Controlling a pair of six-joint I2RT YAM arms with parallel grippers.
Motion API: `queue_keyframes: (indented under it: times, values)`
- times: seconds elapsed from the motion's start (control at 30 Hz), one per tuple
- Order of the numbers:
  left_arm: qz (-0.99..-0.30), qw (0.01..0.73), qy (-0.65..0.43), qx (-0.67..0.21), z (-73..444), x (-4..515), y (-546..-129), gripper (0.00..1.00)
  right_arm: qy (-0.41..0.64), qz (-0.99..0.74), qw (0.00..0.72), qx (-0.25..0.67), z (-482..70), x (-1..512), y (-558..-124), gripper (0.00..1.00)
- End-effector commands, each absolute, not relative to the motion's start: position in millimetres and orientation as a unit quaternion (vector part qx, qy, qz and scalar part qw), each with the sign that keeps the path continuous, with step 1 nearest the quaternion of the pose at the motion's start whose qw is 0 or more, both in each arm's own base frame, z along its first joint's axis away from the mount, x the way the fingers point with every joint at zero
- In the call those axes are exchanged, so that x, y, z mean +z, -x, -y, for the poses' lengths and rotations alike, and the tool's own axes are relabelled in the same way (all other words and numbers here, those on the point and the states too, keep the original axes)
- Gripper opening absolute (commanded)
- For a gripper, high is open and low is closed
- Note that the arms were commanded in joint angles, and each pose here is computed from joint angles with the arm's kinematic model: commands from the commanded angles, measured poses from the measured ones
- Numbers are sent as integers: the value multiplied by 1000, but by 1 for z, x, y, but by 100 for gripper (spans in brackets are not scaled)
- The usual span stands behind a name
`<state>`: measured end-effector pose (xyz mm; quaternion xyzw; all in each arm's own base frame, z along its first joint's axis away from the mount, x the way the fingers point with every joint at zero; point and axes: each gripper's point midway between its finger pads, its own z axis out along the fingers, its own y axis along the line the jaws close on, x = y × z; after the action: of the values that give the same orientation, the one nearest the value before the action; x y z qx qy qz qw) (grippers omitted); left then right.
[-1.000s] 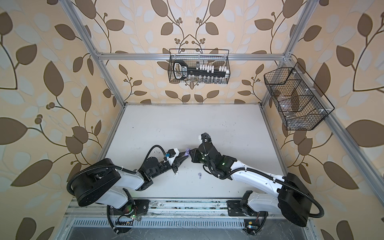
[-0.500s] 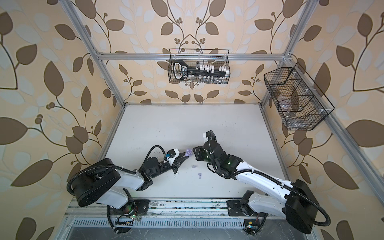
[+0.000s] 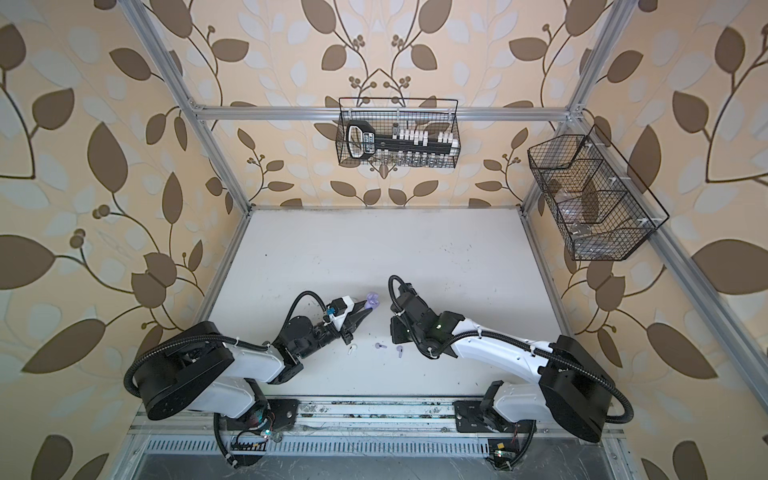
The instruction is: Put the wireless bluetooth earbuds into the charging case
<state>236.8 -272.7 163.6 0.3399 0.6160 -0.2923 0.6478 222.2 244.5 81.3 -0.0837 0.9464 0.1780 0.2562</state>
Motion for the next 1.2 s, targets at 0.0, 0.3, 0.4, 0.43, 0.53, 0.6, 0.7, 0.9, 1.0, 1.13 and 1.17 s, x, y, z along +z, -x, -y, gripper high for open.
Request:
queue_keyframes:
  times: [0.0, 0.3, 0.4, 0.43, 0.53, 0.6, 0.7, 0.9, 1.0, 1.13, 1.17]
  values:
    - [-579, 684, -340, -286, 271, 187, -238, 0, 124, -949, 240, 165, -254, 76, -214, 32]
    - [-559, 682, -392, -263, 273, 175, -227, 0, 237, -929, 235, 162, -286, 73, -193, 32]
    - [-554, 679, -405, -261, 274, 172, -225, 0, 259, -921, 239, 163, -293, 73, -189, 32]
    - [-553, 679, -407, -261, 275, 172, -224, 0, 264, -920, 242, 160, -294, 72, -189, 33]
    - [-549, 677, -414, -261, 275, 170, -222, 0, 278, -917, 246, 148, -297, 69, -190, 39]
    - [-550, 679, -413, -258, 274, 170, -223, 0, 284, -916, 246, 139, -298, 65, -192, 40]
    - [-559, 684, -401, -240, 268, 170, -229, 0, 293, -915, 244, 127, -298, 59, -194, 41]
    - [-595, 702, -348, -179, 246, 168, -251, 0, 307, -910, 247, 127, -307, 56, -198, 40]
    - [-610, 708, -322, -150, 234, 167, -260, 0, 314, -909, 243, 127, -313, 54, -200, 40]
    - [-627, 715, -288, -113, 218, 167, -269, 0, 324, -910, 232, 115, -313, 45, -199, 40]
    - [-631, 715, -282, -108, 215, 166, -270, 0, 324, -911, 231, 110, -312, 43, -199, 41]
